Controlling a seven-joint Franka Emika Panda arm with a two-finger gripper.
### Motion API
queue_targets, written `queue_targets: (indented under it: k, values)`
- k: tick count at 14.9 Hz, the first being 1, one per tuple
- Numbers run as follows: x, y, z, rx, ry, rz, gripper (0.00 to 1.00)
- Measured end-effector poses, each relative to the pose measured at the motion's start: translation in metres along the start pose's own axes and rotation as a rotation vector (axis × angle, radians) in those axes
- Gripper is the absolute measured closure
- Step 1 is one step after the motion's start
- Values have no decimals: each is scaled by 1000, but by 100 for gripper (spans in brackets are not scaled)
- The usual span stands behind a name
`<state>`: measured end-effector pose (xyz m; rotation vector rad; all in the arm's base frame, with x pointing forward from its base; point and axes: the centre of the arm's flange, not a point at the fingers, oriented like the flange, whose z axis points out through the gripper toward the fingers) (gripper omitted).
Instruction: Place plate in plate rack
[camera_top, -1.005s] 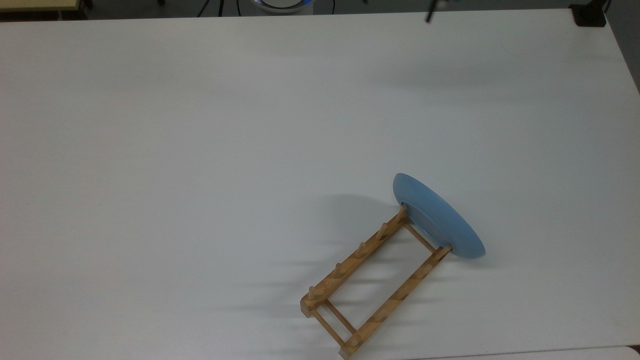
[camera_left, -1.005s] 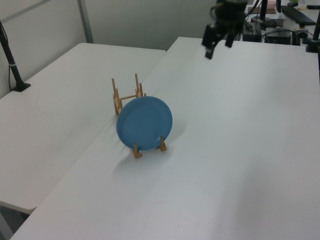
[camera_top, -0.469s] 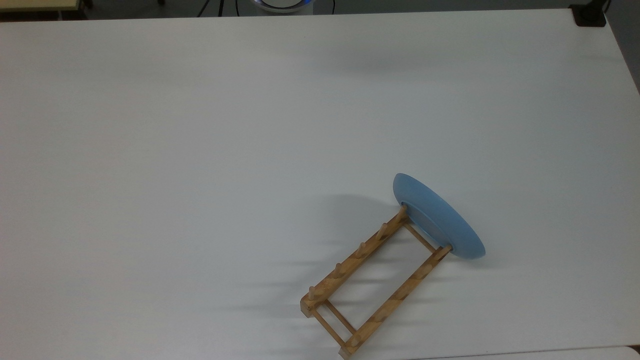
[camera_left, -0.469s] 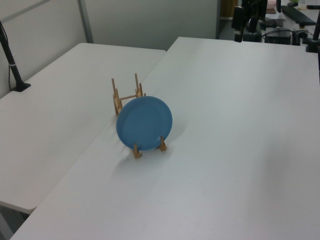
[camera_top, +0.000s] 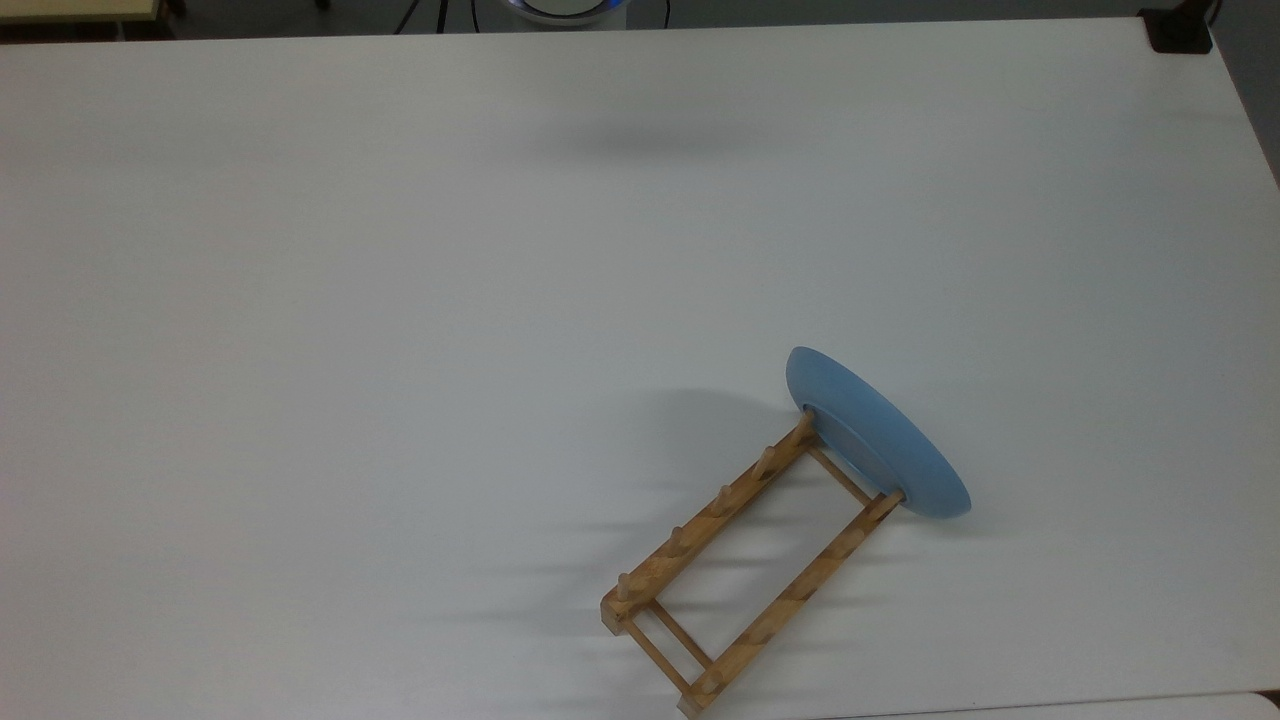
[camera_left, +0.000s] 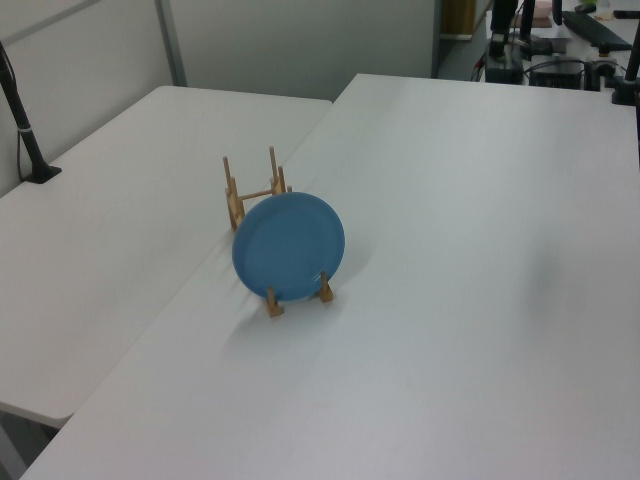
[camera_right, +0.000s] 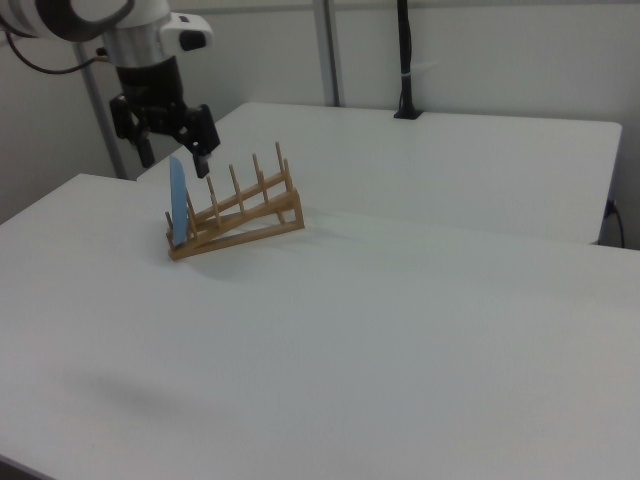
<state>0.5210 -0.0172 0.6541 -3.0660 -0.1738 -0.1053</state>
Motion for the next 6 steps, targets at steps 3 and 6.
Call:
queue_targets:
  k: [3,6]
  values:
    - [-2,14,-1,2,4,-4,0]
    - [0,12,1,2,2,-7,0]
